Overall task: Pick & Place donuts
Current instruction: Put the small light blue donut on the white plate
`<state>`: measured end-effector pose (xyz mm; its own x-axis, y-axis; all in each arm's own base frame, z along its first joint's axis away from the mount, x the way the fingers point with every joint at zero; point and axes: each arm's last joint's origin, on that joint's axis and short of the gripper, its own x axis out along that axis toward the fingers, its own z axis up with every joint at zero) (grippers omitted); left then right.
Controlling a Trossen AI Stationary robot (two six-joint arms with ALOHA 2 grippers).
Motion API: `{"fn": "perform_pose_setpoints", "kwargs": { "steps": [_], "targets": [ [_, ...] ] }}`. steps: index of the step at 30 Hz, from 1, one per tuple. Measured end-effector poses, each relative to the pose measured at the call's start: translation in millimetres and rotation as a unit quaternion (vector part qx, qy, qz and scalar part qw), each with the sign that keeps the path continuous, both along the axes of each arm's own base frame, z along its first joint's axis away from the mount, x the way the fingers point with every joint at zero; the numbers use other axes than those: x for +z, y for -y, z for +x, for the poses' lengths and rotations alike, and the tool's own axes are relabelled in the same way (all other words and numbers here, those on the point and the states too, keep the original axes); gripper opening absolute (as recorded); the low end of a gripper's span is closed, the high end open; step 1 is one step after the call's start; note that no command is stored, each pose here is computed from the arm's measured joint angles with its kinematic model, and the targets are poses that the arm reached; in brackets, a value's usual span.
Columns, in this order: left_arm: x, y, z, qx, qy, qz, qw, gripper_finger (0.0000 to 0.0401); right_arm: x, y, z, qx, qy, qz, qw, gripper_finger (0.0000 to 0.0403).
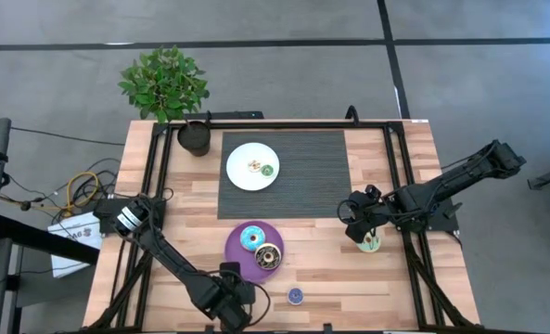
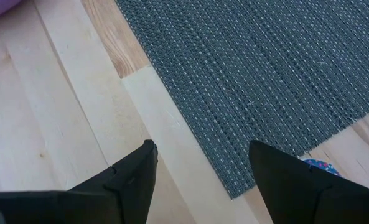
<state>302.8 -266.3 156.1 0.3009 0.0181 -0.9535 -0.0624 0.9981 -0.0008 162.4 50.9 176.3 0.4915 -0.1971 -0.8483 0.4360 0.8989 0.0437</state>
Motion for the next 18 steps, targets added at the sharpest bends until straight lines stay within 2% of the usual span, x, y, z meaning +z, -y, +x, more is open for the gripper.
{"fn": "perform_pose_setpoints", "kwargs": {
  "steps": [5, 10, 14, 18],
  "targets": [
    [19.3, 0.4, 0.4, -0.004, -0.023, 0.022, 0.999, 0.0233, 0.0, 0.0, 0.0, 0.0, 0.0, 0.0, 1.0, 0.0244],
    [41.5, -6.8, -5.1, -0.028, -0.074, 0.079, 0.994, 0.0233, 0.1, -0.1, 0.0, 0.0, 0.001, 0.0, 1.0, 0.0244],
    [61.0, -19.7, -10.3, -0.067, -0.124, 0.155, 0.978, 0.0233, 0.1, -0.1, 0.2, 0.0, 0.001, 0.001, 1.0, 0.0244],
    [78.3, -40.1, -8.6, -0.126, -0.135, 0.263, 0.947, 0.0233, 0.7, -0.6, 1.3, -0.001, 0.008, 0.004, 1.0, 0.0244]
  ]
}}
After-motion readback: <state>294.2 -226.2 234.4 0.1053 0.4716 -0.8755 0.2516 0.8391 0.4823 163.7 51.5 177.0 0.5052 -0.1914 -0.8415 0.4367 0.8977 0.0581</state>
